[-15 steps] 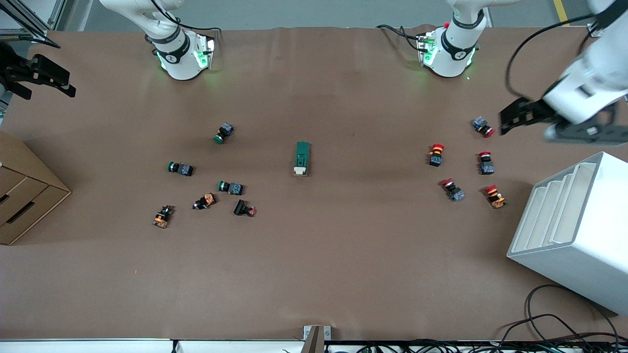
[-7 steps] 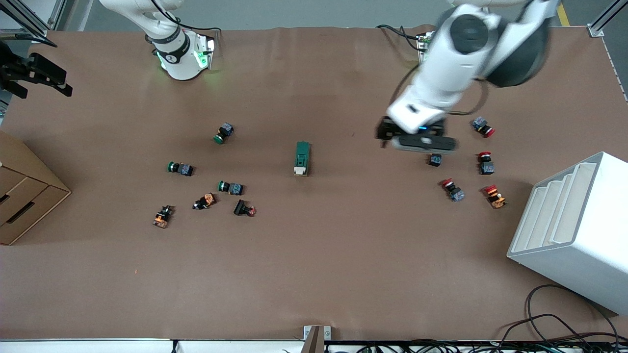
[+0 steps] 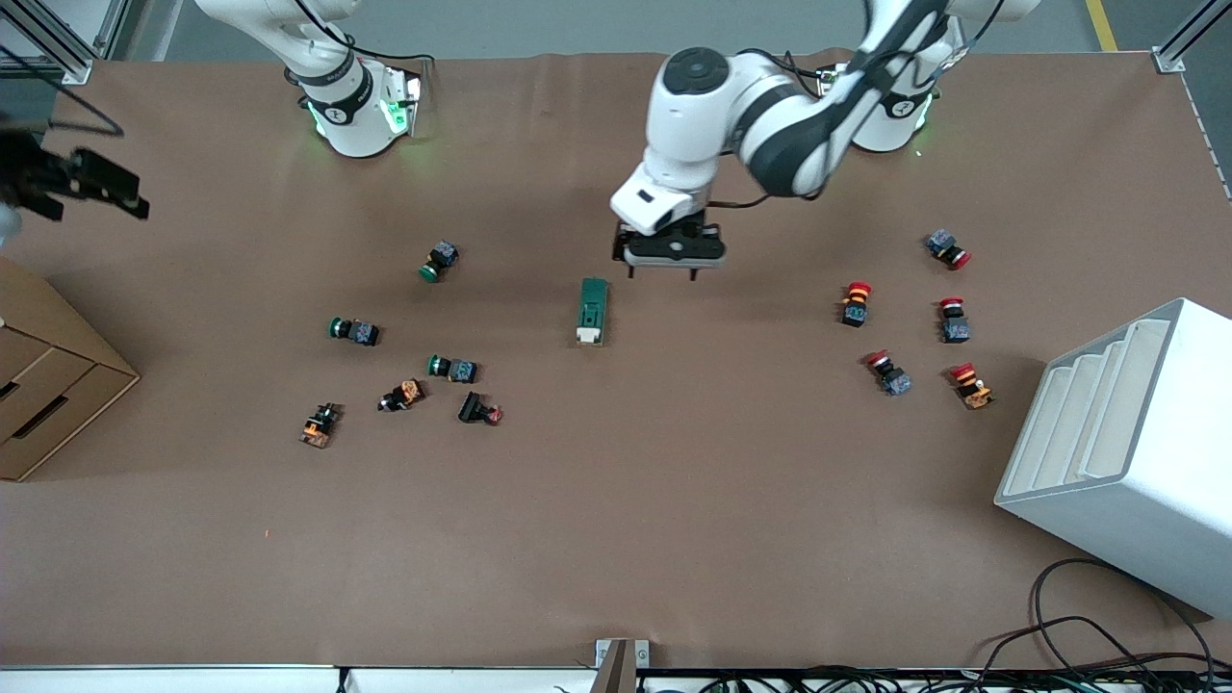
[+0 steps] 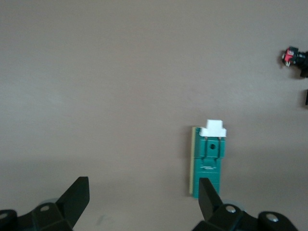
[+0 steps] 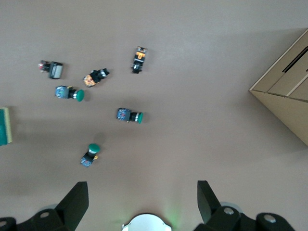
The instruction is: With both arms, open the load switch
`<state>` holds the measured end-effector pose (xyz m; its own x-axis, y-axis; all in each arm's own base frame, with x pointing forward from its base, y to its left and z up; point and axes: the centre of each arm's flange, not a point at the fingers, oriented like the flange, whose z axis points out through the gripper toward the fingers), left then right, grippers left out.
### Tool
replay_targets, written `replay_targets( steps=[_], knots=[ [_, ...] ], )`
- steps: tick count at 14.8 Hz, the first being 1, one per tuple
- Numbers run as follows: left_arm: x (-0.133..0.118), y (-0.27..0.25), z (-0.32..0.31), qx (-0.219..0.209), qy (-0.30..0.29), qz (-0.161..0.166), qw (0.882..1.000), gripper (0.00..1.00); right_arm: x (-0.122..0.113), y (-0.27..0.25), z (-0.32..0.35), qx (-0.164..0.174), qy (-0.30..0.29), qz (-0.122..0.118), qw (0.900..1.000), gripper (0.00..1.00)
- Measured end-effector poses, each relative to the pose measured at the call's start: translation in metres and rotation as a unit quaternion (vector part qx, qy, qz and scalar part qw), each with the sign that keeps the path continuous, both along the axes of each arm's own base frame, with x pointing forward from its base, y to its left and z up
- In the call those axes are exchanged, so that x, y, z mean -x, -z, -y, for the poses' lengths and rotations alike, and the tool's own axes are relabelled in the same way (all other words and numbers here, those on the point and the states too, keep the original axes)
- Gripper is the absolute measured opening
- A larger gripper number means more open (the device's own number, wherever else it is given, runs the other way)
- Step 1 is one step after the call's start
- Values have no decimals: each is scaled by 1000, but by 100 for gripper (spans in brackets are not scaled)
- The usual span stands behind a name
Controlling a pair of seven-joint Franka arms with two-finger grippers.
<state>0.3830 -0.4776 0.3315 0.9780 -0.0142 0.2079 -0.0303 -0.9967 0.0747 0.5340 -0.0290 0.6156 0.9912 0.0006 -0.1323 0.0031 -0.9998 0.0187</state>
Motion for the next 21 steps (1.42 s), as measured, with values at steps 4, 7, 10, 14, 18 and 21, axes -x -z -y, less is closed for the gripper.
replay_targets(
  steps=[4, 7, 10, 14, 18, 21],
  knots=[
    [54, 67, 47, -7, -1, 67, 998, 100, -40, 74, 7, 19, 0, -50, 999, 100],
    [86, 106, 72, 7, 20, 122, 992, 100, -47, 81, -6, 21, -3, -54, 998, 100],
    [105, 139, 83, 11, 56, 161, 985, 99, -49, 84, -55, 29, 76, -50, 995, 100],
    [125, 172, 89, -19, 53, 224, 973, 100, -50, 120, -149, 41, 245, -80, 965, 100],
    [144, 191, 92, -36, 58, 277, 959, 99, -46, 173, -245, 102, 382, -102, 913, 100],
    [154, 209, 94, -30, 56, 306, 950, 100, -44, 214, -310, 134, 470, -116, 864, 100]
  ],
)
